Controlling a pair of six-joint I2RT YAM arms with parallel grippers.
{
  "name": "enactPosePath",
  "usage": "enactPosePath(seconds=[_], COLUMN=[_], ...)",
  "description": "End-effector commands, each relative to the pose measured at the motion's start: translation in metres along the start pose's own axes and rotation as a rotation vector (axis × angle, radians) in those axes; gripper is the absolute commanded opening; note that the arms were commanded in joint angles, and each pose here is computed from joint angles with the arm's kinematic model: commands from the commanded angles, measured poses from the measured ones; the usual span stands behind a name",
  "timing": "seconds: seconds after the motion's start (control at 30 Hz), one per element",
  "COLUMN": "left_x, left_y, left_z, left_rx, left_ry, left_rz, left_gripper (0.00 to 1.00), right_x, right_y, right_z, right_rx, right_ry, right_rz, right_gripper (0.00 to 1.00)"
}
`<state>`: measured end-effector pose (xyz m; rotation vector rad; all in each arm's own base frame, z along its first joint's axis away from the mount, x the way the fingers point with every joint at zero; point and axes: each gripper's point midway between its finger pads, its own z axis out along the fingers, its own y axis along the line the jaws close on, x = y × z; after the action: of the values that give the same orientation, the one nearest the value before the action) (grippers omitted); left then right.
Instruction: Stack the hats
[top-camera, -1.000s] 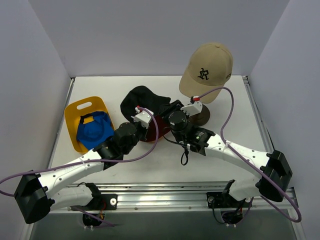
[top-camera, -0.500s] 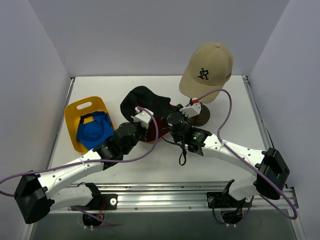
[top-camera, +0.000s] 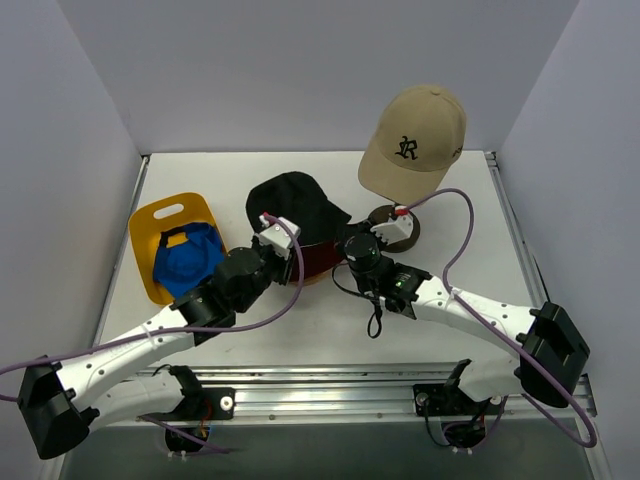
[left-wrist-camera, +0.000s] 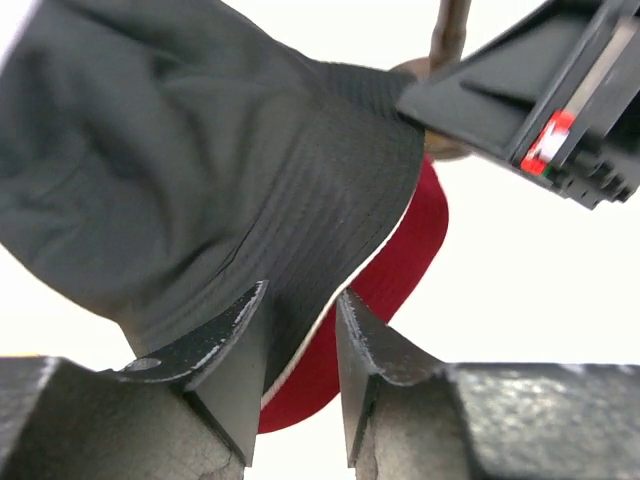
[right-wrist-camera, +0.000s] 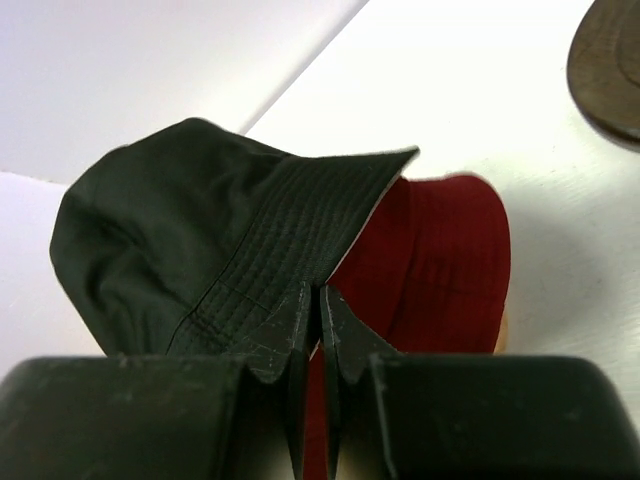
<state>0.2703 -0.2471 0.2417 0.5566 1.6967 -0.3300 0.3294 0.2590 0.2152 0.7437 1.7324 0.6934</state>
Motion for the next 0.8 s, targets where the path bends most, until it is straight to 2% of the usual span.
enactPosePath(seconds=[0.0, 0.17, 0.33, 0.43, 0.6, 0.77], left_x=[-0.069, -0.097, -0.082, -0.073, -0.065, -0.056], left_y=[0.007, 0.021, -0.005, -0.012, 0.002, -0.001], left_z=[-0.021, -0.037, -0.029, -0.023, -0.022, -0.015], left_rx=[-0.003, -0.055, 0.062, 0.079, -0.011, -0.021], left_ry=[-0.17, -0.23, -0.17, -0.135, -0.103, -0.07], left_rz=[-0.106, -0.196, -0.221, -0.259, -0.297, -0.314], left_gripper=[0.41, 0.46, 0.47, 0.5, 0.55, 0.56], right_x=[-0.027, -0.023, -0.018, -0.016, -0.006, 0.007], right_y=[-0.008, -0.009, -0.007, -0.007, -0.022, -0.036], right_z=[-0.003, -0.003, -0.004, -0.007, -0.01, -0.01], right_rx=[0.022, -0.01, -0.052, -0.062, -0.055, -0.068], right_ry=[-0.099, -0.081, -0.063, -0.053, -0.038, -0.015], right_rz=[-0.003, -0.089, -0.125, -0.136, -0.165, -0.203], right_gripper=[0.0, 0.0, 0.0, 0.0, 0.0, 0.0])
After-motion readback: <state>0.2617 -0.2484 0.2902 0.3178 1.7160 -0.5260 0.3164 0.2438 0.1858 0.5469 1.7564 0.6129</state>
